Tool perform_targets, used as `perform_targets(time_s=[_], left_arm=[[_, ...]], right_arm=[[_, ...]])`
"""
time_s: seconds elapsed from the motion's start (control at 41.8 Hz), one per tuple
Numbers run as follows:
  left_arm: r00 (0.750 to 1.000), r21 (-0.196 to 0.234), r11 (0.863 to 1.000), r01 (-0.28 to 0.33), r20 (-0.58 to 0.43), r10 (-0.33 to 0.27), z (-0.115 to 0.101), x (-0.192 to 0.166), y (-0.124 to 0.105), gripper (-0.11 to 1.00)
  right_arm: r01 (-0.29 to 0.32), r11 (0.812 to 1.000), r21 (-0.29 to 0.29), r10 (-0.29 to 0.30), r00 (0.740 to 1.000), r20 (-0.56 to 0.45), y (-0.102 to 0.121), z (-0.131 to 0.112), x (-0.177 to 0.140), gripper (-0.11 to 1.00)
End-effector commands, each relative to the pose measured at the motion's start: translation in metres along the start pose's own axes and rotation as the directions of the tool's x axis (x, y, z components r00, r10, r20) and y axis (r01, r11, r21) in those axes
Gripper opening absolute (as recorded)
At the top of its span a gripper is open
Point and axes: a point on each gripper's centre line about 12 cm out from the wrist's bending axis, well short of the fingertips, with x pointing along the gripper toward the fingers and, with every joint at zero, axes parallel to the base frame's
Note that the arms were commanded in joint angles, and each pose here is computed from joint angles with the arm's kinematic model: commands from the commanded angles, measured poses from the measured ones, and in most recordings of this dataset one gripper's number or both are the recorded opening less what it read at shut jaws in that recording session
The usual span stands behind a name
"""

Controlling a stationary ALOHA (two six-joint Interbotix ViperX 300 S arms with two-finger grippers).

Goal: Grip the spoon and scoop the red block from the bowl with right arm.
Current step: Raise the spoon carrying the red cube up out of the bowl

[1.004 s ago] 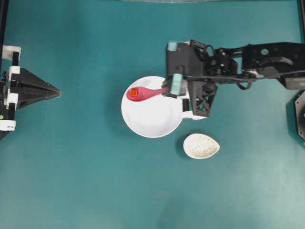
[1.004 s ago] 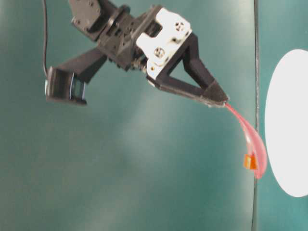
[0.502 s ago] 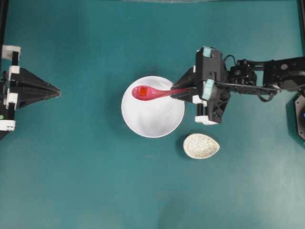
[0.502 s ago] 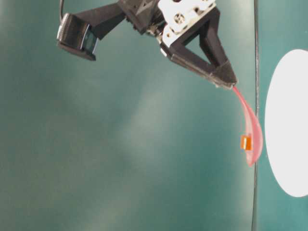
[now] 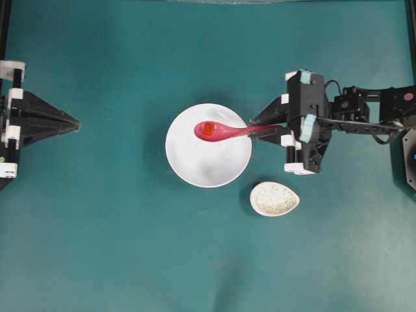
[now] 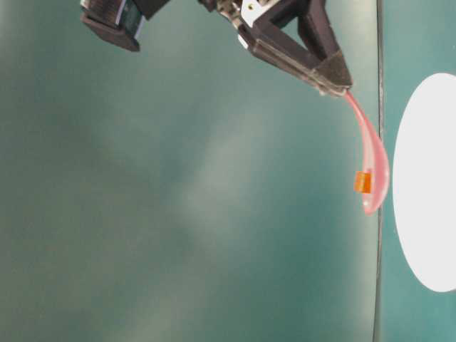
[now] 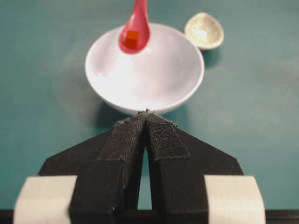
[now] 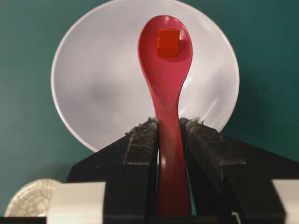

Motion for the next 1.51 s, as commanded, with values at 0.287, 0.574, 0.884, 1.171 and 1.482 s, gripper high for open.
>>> perform_targets(time_s=[0.287, 0.574, 0.884, 1.171, 1.482], left_arm=[[1.000, 0.004, 1.000, -0.002, -0.003, 0.002, 0.003, 0.000, 0.000, 0.00], [1.000, 0.006, 1.000, -0.002, -0.025, 0.003, -0.001, 0.002, 0.000, 0.00], [1.000, 0.004, 1.000, -0.003, -0.028, 0.003, -0.001, 0.003, 0.000, 0.00], [1.000, 0.006, 1.000, -0.003, -0.028, 0.003, -0.001, 0.003, 0.000, 0.00], [1.000, 0.006, 1.000, -0.003, -0.028, 0.003, -0.001, 0.003, 0.000, 0.00]], right_arm=[[-0.008, 0.990, -0.139, 0.013, 0.999, 0.036, 0.002, 0.030, -0.010, 0.24], [-0.015, 0.986, -0.166, 0.020, 0.999, 0.026, 0.003, 0.056, -0.013, 0.24], [-0.018, 0.986, -0.166, 0.026, 0.999, 0.043, 0.003, 0.084, -0.026, 0.24], [-0.013, 0.989, -0.150, 0.027, 0.995, 0.092, 0.003, 0.097, -0.045, 0.24], [-0.014, 0.989, -0.148, 0.029, 0.995, 0.096, 0.004, 0.099, -0.051, 0.24]])
